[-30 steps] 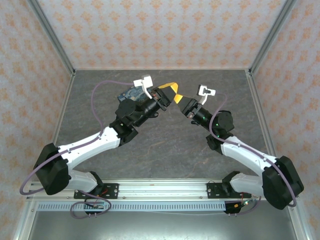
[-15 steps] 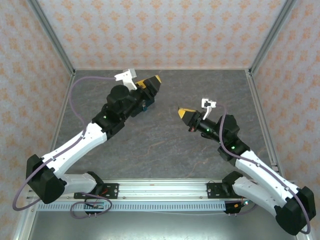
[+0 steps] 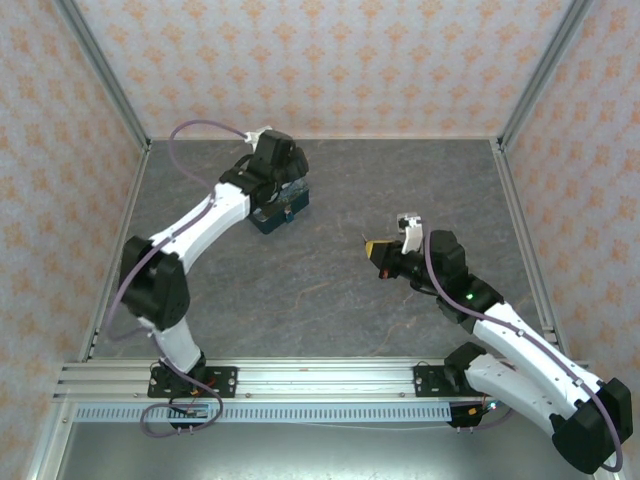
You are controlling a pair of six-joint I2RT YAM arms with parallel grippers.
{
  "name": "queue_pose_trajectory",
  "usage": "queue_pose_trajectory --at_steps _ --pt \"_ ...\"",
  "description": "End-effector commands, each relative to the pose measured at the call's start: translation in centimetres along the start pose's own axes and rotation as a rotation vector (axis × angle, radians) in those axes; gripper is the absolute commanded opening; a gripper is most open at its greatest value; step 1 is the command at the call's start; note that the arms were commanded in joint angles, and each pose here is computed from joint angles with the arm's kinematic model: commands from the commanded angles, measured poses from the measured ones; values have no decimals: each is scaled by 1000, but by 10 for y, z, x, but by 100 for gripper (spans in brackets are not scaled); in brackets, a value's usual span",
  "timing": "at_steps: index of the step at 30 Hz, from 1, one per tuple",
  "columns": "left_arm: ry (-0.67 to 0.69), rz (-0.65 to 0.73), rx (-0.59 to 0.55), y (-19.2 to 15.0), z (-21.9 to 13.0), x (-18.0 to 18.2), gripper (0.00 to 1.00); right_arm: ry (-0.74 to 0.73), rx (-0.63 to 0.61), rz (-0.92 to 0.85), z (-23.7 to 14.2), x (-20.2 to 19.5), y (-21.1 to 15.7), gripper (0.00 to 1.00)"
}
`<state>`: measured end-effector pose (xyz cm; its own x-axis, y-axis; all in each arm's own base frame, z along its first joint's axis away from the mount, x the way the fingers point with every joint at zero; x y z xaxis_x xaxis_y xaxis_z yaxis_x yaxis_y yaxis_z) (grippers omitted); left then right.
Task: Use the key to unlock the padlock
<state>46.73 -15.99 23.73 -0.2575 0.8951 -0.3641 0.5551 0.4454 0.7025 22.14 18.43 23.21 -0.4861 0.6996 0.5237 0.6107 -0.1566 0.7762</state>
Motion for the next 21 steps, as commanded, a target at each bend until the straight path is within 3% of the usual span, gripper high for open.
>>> queue_pose_trajectory --at_steps 1,9,21 --pt "89 74 70 -4 17 5 82 -9 -4 -17 -4 2 4 0" --pt "191 104 206 -32 74 7 85 -8 -11 -1 -10 1 0 0" --pt "134 109 315 -67 97 5 86 -18 -7 2 -12 -1 -3 0"
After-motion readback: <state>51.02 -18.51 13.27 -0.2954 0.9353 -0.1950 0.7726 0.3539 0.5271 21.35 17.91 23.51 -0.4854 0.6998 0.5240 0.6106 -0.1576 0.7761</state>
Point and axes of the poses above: each hand's point on the last joint's axis, 136 mm out from that joint toward the fingers, its own z axis out along the fingers, its own x axis along the line the jaws close on, y = z × x, the point moved 3 cm from there along -z, back along the fingers, and after that the axes turned 2 degrees about -z, right-handed, at the moved point
